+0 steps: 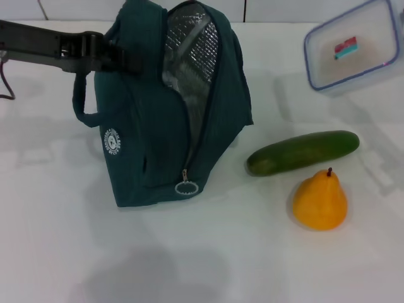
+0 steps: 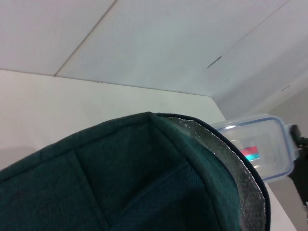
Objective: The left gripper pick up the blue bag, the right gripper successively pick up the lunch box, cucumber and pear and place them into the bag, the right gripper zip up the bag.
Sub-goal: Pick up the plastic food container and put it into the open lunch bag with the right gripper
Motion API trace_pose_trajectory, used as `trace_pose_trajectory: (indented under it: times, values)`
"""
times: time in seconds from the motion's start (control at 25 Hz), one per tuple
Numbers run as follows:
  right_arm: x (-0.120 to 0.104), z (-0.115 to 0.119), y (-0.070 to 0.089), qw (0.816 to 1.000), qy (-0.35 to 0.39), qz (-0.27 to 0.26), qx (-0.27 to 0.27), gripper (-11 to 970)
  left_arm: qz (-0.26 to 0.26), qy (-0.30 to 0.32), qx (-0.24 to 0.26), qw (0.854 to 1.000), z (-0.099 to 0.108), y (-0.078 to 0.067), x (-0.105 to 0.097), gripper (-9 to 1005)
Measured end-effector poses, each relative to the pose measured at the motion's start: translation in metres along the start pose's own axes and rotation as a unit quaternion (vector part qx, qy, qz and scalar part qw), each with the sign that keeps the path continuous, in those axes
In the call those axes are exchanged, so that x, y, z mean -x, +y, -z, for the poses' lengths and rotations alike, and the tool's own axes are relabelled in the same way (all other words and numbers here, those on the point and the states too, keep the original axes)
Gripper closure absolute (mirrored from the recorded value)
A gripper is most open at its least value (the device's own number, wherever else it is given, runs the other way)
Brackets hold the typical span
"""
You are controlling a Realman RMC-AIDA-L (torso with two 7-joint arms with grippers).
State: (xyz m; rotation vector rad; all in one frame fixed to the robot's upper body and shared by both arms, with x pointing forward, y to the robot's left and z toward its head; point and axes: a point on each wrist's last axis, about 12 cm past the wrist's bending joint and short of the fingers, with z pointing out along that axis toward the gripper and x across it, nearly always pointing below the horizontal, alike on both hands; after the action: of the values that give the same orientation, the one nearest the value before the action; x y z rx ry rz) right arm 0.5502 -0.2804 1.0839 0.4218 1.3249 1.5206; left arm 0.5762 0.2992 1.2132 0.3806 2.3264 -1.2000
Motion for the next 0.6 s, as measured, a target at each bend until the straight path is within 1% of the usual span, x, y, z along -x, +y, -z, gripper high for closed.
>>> trace_pose_trajectory:
  times: [0.08,0.24,0.4,0.6]
  values:
    - [0.001,-0.005,0.006,1.0,0.001,-0.012,0.023,865,0.001,0.0,-0.002,1.0,-0.001,0.0,-0.001,953]
    - [0.001,-0.025,0.018,0.997,0.016,-0.032,0.074,866,0.002,0.001,-0.004,1.0,-0.003,-0.001,-0.001,953]
    - [-0.001,-0.054,0.033,0.991,0.04,-0.042,0.121,866,0.003,0.002,-0.007,1.0,-0.004,-0.001,-0.001,953]
    - [-0.006,-0.088,0.049,0.983,0.075,-0.05,0.161,867,0.005,0.008,-0.012,1.0,-0.008,-0.001,-0.002,953]
